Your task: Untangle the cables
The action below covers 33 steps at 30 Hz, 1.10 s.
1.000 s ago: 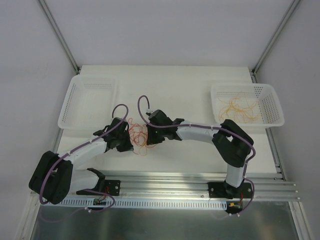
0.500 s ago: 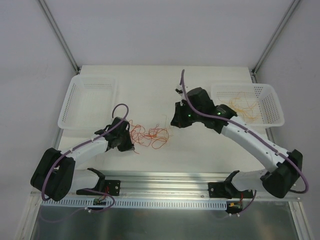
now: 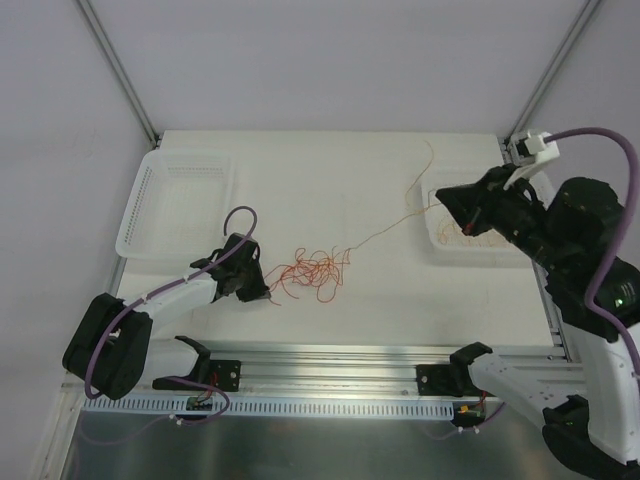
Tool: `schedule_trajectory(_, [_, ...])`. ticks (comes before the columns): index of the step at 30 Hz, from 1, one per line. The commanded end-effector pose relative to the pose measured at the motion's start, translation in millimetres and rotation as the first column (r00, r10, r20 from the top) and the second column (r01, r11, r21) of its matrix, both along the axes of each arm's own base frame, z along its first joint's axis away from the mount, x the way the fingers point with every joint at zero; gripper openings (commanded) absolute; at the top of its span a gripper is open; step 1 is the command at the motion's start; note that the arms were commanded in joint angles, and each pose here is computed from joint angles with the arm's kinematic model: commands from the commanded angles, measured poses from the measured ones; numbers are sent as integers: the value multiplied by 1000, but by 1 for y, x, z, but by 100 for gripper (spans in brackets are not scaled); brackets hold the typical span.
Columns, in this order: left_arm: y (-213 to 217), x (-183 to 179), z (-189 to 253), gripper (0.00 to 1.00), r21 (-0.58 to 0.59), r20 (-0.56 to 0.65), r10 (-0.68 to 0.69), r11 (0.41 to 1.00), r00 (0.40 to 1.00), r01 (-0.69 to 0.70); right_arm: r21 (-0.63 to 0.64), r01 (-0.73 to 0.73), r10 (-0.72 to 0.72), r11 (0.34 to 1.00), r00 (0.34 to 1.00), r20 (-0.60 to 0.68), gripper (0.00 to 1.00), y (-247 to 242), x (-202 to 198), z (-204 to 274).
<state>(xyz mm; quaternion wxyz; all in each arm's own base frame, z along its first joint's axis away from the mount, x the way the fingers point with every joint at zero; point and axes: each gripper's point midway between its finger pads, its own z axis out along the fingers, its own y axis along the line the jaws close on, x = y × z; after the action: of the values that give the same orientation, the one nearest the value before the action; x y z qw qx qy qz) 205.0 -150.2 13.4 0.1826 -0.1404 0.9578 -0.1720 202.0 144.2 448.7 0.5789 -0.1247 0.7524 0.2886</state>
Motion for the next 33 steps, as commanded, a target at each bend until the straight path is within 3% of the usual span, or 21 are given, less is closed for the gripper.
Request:
schedule_trajectory(1, [18, -11, -16, 0, 85, -54, 43, 996, 998, -38, -3, 119, -118, 993, 988, 96, 1, -28, -3, 22])
schedule_trajectory(6, [18, -11, -19, 0, 89, -65, 52, 995, 997, -46, 124, 220, -246, 968, 932, 267, 1, -59, -21, 80])
schedule_trajectory(19, [19, -12, -22, 0, 97, -84, 61, 994, 995, -53, 366, 228, -398, 902, 768, 503, 1, -92, -50, 184])
schedule_trajectory(22, [17, -9, -19, 0, 91, -73, 61, 994, 995, -54, 384, 192, -391, 903, 737, 551, 1, -92, -58, 209])
schedule_trajectory(25, [10, -3, -7, 2, 52, -41, 42, 998, 998, -40, 343, 231, -391, 910, 754, 528, 1, -86, -37, 203])
schedule_trajectory(29, [3, 9, 22, 35, 6, 63, 2, 1000, 998, -3, 272, 308, -406, 912, 781, 476, 0, -80, -4, 176])
schedule_trajectory(30, [2, 12, 34, 51, -9, 102, -3, 1000, 995, 4, 259, 320, -409, 911, 784, 467, 1, -79, 1, 171])
schedule_trajectory(33, [1, 20, 65, 74, -24, 197, -22, 999, 980, 28, 217, 359, -420, 907, 789, 448, 1, -78, 17, 159])
